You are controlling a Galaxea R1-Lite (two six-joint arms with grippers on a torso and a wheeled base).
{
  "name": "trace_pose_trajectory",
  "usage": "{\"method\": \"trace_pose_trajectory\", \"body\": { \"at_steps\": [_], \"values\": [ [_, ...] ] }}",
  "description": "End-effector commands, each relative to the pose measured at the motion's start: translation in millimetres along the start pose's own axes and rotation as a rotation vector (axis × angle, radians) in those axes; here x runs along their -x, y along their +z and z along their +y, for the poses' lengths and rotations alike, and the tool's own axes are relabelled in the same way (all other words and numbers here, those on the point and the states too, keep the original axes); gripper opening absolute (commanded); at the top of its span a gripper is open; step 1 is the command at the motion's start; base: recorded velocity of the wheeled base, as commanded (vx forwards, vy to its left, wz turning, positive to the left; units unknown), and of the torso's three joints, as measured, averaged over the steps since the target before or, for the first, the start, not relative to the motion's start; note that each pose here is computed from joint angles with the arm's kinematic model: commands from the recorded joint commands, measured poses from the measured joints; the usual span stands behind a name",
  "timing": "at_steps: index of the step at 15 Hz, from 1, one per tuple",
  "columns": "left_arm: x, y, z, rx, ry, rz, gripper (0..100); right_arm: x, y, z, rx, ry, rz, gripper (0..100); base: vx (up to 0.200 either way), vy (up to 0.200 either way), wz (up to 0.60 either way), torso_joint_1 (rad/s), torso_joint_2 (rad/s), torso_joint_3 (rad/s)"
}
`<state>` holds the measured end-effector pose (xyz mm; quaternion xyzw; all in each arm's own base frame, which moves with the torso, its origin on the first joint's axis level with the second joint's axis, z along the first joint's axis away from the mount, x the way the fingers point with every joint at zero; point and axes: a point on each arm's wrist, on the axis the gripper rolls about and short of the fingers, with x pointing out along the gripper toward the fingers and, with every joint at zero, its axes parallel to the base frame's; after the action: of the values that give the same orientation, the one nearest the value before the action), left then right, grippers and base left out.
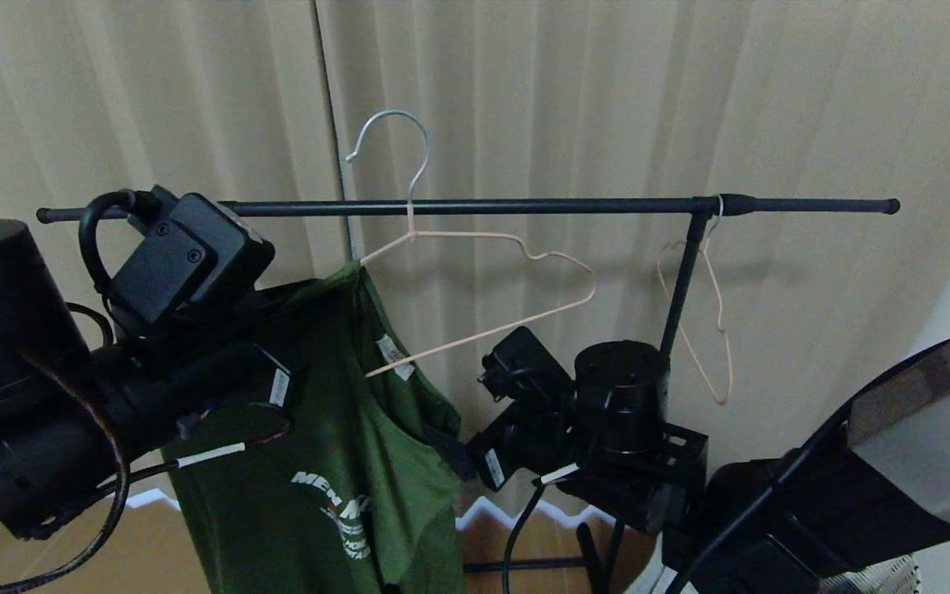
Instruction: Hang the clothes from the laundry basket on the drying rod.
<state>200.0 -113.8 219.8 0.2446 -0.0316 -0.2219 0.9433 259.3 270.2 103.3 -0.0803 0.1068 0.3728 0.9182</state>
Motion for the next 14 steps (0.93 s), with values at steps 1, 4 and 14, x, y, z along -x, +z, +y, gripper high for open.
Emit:
{"method": "trace_pose_trajectory", "body": {
  "at_steps": [1, 4, 14],
  "values": [
    [5, 2, -0.1, 0.001, 0.000, -0.012, 0, -7, -10.5, -5.0, -0.001, -0.015, 0.029, 100, 0.000, 0.000, 0.00, 0.000, 0.00, 0.000],
    [13, 2, 0.5, 0.001, 0.004, -0.019, 0, -8, -16.5, -12.8, -0.007, -0.034, 0.052, 100, 0.000, 0.000, 0.00, 0.000, 0.00, 0.000],
    [19, 3, 2.3, 0.031, 0.001, -0.036, 0, 17, -30.4, -56.9, -0.036, -0.192, 0.129, 100, 0.000, 0.000, 0.00, 0.000, 0.00, 0.000]
  ]
}}
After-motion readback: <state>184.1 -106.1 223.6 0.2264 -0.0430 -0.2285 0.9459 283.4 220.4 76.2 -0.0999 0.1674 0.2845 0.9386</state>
